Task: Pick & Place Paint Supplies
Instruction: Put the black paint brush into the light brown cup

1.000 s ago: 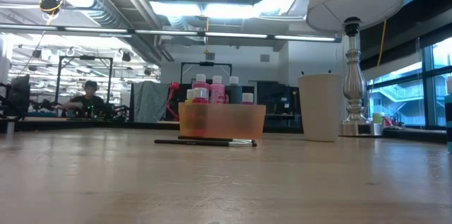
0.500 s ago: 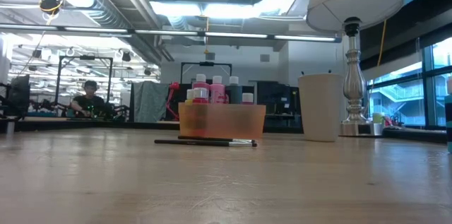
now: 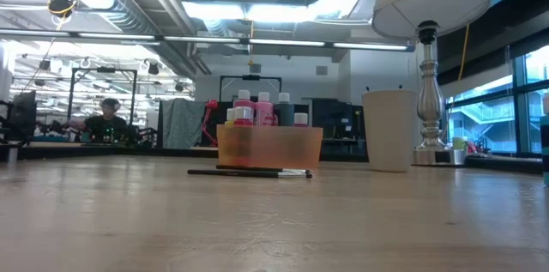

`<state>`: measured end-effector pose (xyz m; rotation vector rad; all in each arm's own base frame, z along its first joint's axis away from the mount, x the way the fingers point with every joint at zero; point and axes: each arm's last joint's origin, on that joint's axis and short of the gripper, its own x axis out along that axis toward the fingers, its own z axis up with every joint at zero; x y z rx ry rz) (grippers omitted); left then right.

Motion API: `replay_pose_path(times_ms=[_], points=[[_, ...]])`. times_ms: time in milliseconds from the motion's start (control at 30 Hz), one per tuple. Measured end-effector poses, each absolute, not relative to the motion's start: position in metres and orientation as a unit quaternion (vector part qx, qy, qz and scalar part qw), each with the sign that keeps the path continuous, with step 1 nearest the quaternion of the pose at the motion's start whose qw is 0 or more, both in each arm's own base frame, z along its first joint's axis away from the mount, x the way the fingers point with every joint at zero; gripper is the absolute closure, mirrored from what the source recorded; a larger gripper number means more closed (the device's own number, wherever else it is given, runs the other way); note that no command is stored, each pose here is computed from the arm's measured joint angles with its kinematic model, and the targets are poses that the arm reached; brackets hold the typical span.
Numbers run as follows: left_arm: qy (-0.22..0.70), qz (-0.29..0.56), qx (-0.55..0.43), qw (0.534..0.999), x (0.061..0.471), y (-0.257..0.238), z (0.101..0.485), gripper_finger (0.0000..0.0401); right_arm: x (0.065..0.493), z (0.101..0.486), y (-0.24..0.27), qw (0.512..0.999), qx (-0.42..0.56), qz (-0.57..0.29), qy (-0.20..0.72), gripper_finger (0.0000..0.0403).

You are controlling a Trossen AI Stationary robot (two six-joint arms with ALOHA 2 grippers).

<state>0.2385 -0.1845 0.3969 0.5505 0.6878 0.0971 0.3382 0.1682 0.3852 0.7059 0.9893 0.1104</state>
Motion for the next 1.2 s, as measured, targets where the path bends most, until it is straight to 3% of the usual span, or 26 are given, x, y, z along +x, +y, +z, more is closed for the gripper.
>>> replay_pose_path(times_ms=[267, 467, 600, 767, 933, 1033, 1200], points=[[0.342, 0.036, 0.195, 0.918, 0.24, -0.184, 0.4, 0.0306, 0.231, 0.458, 0.159, 0.899, 0.288, -0.036, 0.329, 0.0386], [0.353, 0.021, 0.162, 0.921, 0.24, -0.184, 0.399, 0.031, 0.171, 0.484, 0.158, 0.957, 0.195, -0.121, 0.178, 0.0386], [0.352, 0.029, 0.142, 0.925, 0.24, -0.184, 0.399, 0.031, 0.161, 0.488, 0.158, 0.969, 0.081, -0.216, 0.087, 0.0386], [0.344, 0.053, 0.121, 0.93, 0.242, -0.182, 0.399, 0.0313, 0.18, 0.488, 0.136, 0.955, 0.004, -0.28, 0.098, 0.0386], [0.342, 0.061, 0.116, 0.93, 0.243, -0.18, 0.4, 0.0313, 0.196, 0.506, 0.111, 0.96, 0.041, -0.262, 0.091, 0.0386], [0.342, 0.067, 0.112, 0.93, 0.245, -0.178, 0.399, 0.0314, 0.196, 0.524, 0.1, 0.972, 0.009, -0.226, 0.065, 0.0386], [0.345, 0.067, 0.131, 0.927, 0.248, -0.173, 0.399, 0.0317, 0.153, 0.56, 0.083, 0.982, -0.026, -0.183, 0.027, 0.0386]])
